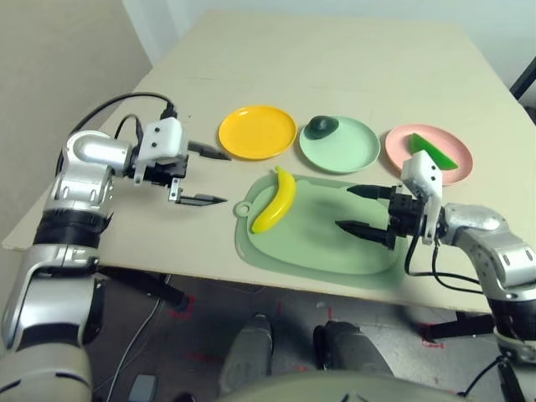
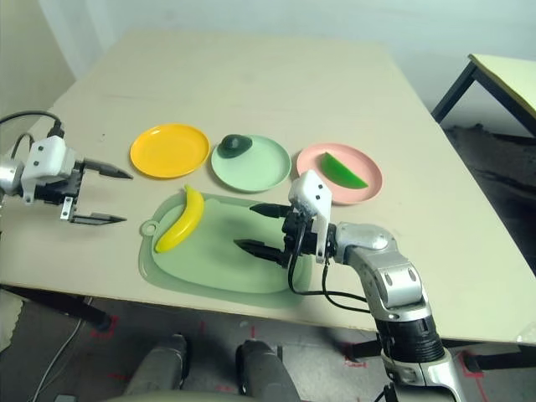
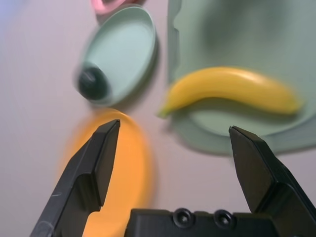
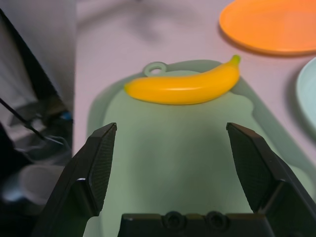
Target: Place the fruits into color-matched plates.
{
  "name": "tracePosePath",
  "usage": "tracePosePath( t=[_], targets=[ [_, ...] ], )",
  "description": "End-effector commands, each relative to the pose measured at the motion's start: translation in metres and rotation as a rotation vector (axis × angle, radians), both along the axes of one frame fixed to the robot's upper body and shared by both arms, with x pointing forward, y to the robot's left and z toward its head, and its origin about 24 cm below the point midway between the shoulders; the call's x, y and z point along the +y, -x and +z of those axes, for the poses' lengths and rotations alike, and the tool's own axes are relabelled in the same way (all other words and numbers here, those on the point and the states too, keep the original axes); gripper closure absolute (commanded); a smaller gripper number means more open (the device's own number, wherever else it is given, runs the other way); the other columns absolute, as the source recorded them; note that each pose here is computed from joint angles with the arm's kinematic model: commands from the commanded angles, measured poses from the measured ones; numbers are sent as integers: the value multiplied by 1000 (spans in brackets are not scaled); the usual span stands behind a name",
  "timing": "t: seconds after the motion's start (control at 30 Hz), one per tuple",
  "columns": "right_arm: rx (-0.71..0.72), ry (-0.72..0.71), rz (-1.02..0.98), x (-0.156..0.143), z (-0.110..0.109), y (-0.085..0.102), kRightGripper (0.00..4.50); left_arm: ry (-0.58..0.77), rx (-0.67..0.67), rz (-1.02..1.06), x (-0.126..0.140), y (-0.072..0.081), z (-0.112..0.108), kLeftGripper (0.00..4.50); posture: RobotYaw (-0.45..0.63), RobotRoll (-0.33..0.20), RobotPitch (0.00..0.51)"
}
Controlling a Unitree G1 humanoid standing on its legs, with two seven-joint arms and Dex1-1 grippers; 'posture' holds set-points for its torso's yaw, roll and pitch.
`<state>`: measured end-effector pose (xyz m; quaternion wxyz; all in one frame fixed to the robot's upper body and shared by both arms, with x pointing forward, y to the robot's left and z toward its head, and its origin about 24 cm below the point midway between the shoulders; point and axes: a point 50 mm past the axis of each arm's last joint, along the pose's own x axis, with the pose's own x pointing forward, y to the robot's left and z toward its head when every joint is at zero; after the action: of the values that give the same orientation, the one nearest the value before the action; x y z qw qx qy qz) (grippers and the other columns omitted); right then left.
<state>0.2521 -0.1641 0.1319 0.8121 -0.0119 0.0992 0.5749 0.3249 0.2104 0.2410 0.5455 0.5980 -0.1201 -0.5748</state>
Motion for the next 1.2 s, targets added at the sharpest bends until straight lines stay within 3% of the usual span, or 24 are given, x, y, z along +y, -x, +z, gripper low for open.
tracePosePath(
  t=[0.03,0.13,0.33,0.57,1.13,1.2],
  targets=[
    [32,-29,53,0,7,7,29,-250,-198,-215,-20,-1,-1,0,-41,0,129],
    [19,9,76,0,5,10,29,-328,-299,-354,-37,-3,-1,0,-61,0,127],
    [5,7,29,1,2,11,29,-414,-354,-572,-67,-2,-14,0,-105,0,125],
    [6,-25,-7,8,1,15,29,-436,-310,-634,-84,-4,-27,0,-167,0,118],
    [1,-65,-77,13,11,20,29,-520,-166,-675,-95,-4,-74,0,-226,0,106],
    [6,-63,-78,13,11,21,0,-535,-156,-684,-96,-3,-78,624,-231,0,107]
  ],
)
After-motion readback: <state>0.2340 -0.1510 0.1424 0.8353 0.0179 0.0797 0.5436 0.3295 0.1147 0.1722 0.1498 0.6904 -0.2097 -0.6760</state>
